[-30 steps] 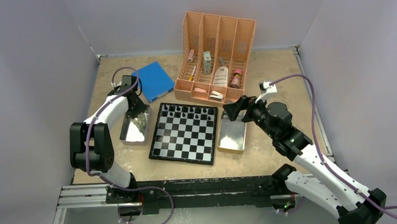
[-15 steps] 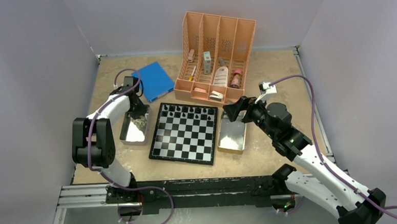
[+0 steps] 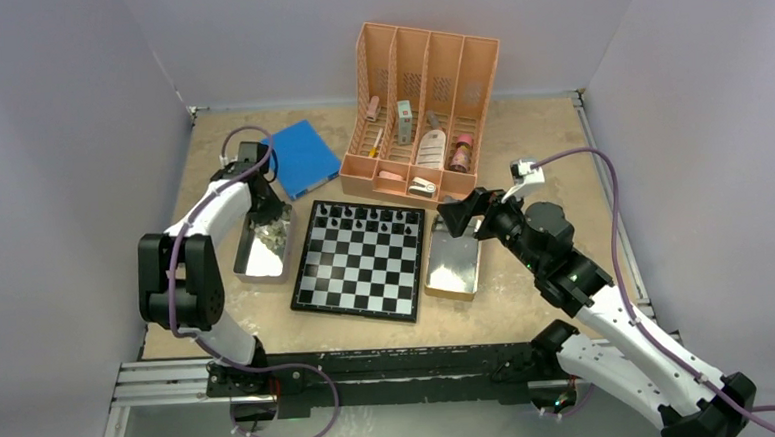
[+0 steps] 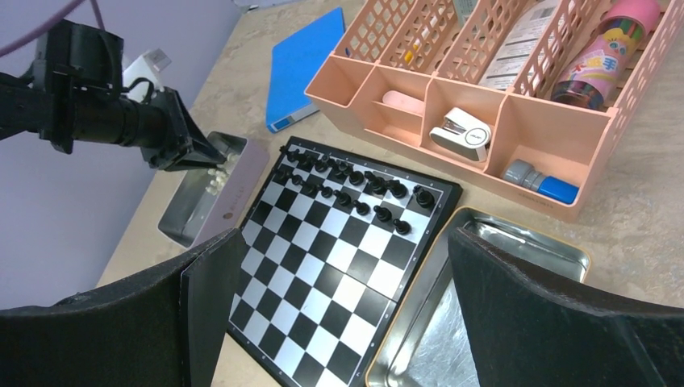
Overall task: Set up the chess pieces on the board
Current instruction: Pick up the chess piece from the storage box.
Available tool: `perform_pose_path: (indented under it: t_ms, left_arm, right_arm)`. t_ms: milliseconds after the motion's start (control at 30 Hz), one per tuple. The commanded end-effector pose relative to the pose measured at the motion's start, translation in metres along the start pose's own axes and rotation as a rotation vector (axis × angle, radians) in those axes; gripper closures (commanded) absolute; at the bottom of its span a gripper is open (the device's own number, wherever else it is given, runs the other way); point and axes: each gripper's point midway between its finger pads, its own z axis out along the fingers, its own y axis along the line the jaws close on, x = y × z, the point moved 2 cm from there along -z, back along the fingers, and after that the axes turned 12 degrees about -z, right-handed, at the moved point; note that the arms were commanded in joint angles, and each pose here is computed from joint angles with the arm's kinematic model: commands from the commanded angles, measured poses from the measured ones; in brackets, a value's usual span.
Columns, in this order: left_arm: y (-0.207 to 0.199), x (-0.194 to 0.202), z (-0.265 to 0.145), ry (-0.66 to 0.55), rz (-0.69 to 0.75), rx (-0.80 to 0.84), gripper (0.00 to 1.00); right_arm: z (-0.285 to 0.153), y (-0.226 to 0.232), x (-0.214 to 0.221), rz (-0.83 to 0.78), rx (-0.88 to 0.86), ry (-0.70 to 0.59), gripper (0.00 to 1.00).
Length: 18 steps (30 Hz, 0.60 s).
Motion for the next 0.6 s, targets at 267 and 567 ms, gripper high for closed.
perform_pose_path:
  t_ms: [267,567]
  left_arm:
    - [-0.035,-0.040,-0.102,-0.108,0.167,0.309,1.00]
    - [-0.041,0.012,-0.144,0.014,0.380,0.431,1.00]
  right_arm:
    - [-0.007,0.005,-0.021,0.019,0.002,-0.040,0.01]
    - [-0.011,0.002,-0.032,0.025,0.026,-0.087,0.02]
